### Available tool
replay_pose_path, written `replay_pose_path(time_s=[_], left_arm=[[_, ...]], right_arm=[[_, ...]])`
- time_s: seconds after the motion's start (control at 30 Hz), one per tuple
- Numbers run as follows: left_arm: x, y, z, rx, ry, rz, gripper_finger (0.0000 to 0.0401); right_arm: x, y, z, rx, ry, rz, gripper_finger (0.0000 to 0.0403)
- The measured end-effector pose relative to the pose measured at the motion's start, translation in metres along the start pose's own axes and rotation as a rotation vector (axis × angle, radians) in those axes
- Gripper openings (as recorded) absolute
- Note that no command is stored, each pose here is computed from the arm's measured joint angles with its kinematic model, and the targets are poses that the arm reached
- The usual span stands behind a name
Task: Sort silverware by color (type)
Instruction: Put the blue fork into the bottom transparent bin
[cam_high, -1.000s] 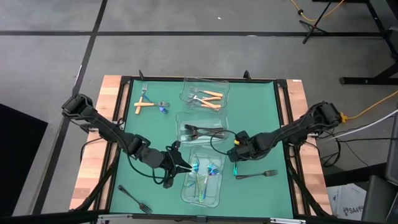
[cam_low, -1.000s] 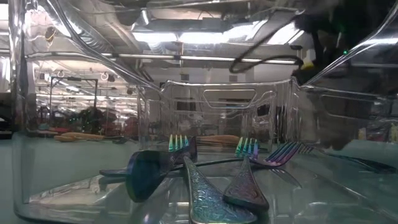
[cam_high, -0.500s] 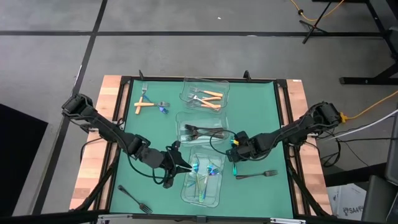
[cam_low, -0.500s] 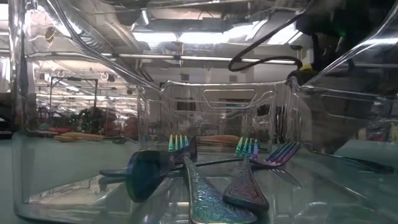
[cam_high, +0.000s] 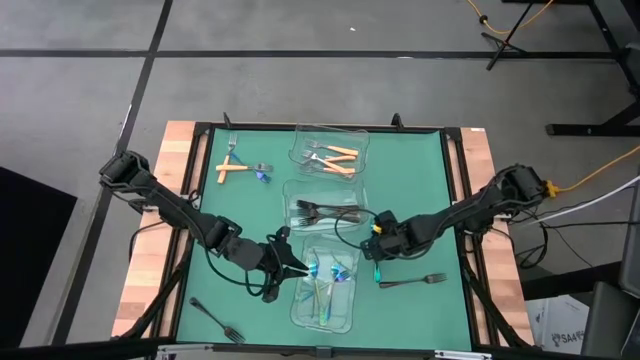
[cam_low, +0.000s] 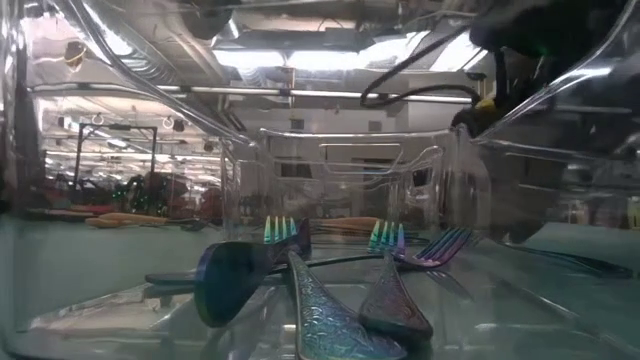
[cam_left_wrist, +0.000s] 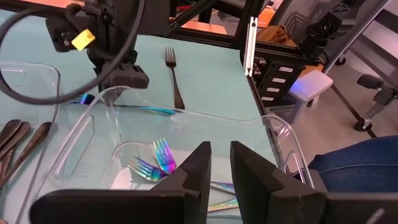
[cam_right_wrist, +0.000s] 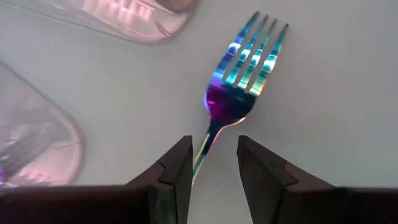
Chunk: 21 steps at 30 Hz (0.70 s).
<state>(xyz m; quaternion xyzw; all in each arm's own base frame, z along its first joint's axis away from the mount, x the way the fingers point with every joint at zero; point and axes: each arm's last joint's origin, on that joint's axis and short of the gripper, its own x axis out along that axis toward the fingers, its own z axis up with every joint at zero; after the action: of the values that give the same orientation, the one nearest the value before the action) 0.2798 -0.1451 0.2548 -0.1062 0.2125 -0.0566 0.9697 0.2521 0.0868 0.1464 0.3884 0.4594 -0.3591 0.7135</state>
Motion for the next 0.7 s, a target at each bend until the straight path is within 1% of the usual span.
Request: replay_pose_path(time_s=[0.37,0.7], left_arm=[[0.000,0.000,0.000,0.000,-0.002,0.006,0.0055],[0.000,0.000,0.000,0.000,-0.004,0.009,0.0055]], right_arm=[[0.013,0.001,-0.003,-0.014,-0.001,-0.043,0.0115],[0.014,0.000,-0.004,-0.014,0.018,-0.048,0.0115]])
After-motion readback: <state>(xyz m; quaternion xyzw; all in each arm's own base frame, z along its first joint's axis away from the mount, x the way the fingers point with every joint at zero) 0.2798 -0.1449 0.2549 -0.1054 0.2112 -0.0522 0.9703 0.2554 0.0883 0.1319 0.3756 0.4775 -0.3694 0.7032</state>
